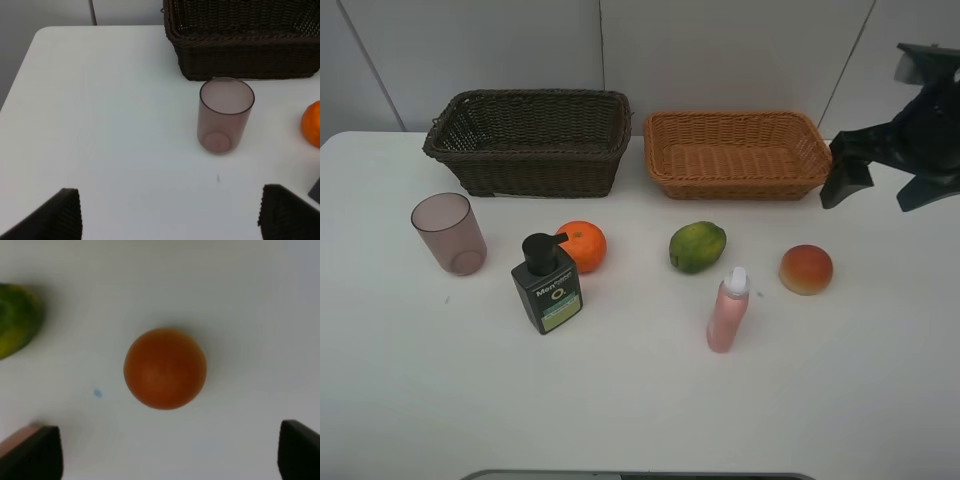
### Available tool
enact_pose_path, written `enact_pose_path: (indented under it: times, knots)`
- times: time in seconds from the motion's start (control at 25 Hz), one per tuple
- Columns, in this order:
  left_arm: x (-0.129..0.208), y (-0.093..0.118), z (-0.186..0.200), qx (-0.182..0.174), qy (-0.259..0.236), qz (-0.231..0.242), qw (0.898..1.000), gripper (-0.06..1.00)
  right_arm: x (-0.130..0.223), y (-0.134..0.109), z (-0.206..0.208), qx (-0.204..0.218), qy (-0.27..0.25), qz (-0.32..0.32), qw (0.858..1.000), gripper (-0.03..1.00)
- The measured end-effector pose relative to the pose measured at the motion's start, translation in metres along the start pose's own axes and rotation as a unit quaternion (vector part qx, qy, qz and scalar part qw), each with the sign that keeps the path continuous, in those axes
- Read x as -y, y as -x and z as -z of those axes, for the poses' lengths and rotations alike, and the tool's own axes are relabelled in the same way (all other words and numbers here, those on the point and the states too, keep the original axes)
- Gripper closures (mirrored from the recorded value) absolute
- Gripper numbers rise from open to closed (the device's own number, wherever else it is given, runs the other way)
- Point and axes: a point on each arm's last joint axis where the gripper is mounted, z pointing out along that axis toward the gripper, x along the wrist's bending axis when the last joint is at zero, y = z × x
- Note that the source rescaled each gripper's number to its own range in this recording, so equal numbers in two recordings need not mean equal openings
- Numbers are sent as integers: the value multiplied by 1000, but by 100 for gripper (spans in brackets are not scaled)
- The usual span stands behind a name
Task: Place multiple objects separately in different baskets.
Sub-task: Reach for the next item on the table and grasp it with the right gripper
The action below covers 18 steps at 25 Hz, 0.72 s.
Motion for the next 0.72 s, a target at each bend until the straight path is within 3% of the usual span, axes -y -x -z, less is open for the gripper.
enact_pose_path:
  times: [0.28, 0.52, 0.72]
  knots:
    - [0, 0, 0, 0, 0, 0, 1000, 3, -17, -12, -59, 25, -43, -140, 989, 13]
    - [0, 0, 0, 0, 0, 0, 1000, 3, -19, -9, -90, 63, -58, -186, 979, 11]
    - [0, 0, 0, 0, 0, 0, 1000, 3, -19, -14, -102, 63, -59, -194, 977, 8]
